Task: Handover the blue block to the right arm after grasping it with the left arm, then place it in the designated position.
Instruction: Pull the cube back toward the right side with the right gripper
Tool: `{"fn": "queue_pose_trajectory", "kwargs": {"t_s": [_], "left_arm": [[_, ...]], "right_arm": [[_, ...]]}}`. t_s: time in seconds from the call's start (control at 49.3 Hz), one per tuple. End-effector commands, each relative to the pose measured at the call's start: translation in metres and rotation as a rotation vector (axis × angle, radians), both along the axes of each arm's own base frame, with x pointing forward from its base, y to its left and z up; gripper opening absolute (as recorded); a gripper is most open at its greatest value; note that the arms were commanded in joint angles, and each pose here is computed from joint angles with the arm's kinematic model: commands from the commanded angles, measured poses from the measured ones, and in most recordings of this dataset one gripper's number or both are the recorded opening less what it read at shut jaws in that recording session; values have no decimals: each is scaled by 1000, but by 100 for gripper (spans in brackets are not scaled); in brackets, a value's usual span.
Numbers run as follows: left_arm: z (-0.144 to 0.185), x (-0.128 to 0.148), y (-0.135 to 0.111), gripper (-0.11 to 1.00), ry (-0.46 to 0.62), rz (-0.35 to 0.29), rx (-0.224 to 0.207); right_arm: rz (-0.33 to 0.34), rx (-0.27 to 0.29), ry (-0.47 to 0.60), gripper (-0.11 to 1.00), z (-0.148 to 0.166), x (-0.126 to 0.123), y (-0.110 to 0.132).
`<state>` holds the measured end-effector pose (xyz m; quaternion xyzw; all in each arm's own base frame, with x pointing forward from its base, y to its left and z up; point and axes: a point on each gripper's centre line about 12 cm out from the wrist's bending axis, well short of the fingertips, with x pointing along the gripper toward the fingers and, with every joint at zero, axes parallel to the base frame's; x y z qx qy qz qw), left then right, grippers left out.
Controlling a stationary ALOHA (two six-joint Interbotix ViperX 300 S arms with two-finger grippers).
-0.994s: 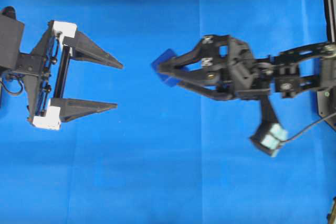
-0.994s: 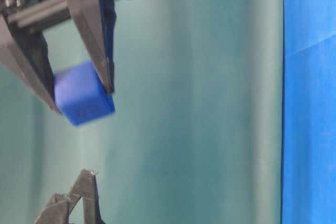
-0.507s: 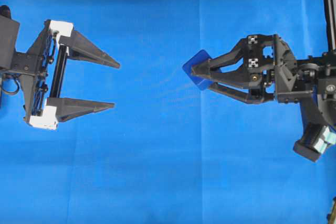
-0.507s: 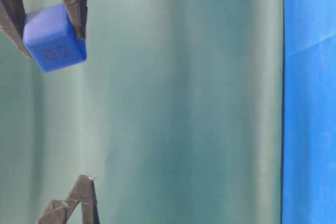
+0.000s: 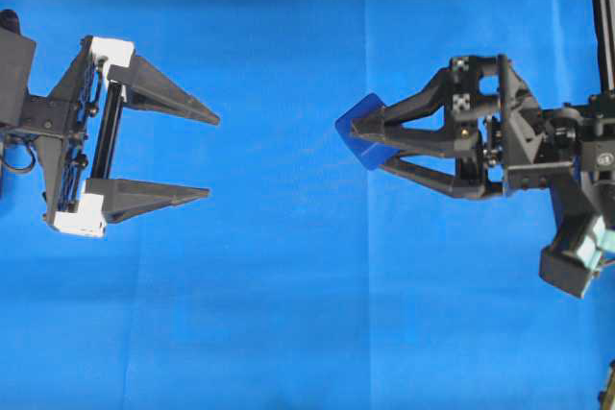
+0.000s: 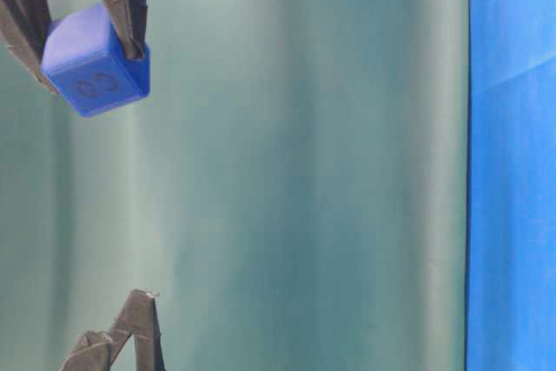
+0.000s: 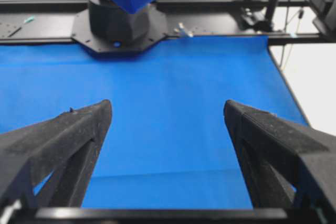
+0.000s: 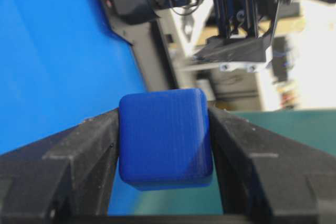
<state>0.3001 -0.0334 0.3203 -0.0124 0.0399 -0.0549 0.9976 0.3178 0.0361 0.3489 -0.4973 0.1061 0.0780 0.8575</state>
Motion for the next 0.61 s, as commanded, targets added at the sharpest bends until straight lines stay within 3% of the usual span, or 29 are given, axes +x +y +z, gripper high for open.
{"fn": "queue_pose_trajectory", "kwargs": {"t_s": [0.0,0.324,0.588], "left_arm": [[9,0,-1,92,-28,-2,0],[8,0,-1,92,-26,-3,2],[8,1,-1,92,-25,-2,2]], "right_arm": [[-18,119,-19,44,10,-1,1],[-143,680,3,44,15,-5,3],[-212,1058,-4,44,23,-8,4]]}}
